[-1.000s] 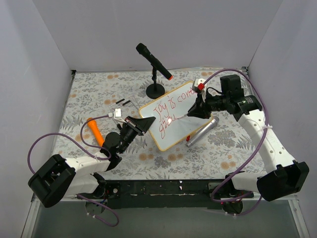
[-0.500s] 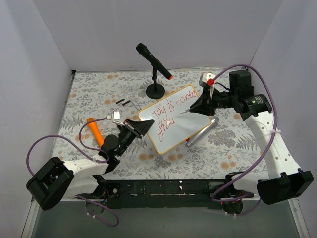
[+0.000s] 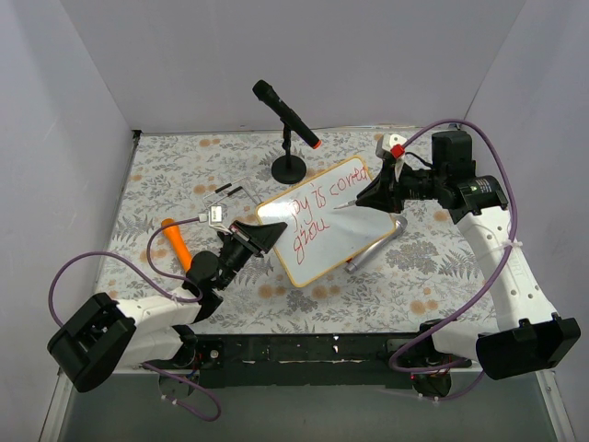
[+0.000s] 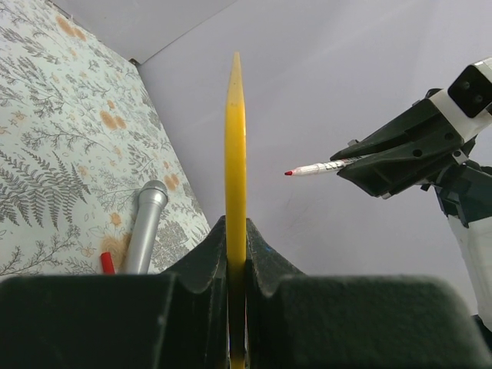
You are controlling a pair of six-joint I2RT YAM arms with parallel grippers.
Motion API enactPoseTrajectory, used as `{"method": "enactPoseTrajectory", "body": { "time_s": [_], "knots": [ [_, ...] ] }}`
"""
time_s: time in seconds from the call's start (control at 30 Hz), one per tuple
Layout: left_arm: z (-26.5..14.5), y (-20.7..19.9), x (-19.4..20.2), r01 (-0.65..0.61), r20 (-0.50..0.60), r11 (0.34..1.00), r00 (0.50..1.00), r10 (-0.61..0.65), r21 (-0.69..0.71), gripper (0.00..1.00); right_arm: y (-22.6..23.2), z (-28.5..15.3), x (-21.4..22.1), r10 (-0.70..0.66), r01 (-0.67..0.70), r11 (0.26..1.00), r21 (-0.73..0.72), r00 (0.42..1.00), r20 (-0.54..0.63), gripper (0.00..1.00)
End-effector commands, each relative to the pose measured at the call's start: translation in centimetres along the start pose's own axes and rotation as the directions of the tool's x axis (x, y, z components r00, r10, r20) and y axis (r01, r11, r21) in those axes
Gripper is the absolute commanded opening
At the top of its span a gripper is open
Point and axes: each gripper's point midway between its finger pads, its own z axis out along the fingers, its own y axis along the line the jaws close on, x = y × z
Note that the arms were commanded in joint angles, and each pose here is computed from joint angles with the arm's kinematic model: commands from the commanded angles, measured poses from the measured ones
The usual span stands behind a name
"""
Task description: Write a sentence on the whiteboard
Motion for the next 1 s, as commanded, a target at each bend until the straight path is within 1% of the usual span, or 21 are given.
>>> {"method": "enactPoseTrajectory", "body": {
  "time_s": [0.0,0.37,0.67,0.97],
  "knots": [
    [-0.4,-5.4,-2.7,0.037,0.081,0.982,0.995,-0.053,0.185,0.0,0.8,-0.4,-1.3,-0.058,0.06,0.998,-0.026,0.997,0.051,0.01],
    [-0.7,-5.7,-2.8,0.044,0.08,0.98,0.995,-0.061,0.193,0.0,0.4,-0.2,-1.1,-0.05,0.051,0.998,-0.032,0.998,0.05,0.01],
    [-0.6,-5.9,-2.7,0.049,0.074,0.979,0.995,-0.065,0.2,0.0,-0.3,0.4,-1.2,-0.009,0.01,1.0,-0.024,0.999,0.051,0.01],
    [0.0,-5.8,-2.4,0.048,0.063,0.978,0.996,-0.062,0.202,0.0,-1.4,1.0,-0.8,-0.024,0.024,0.999,0.033,1.0,0.001,0.01]
  ]
}}
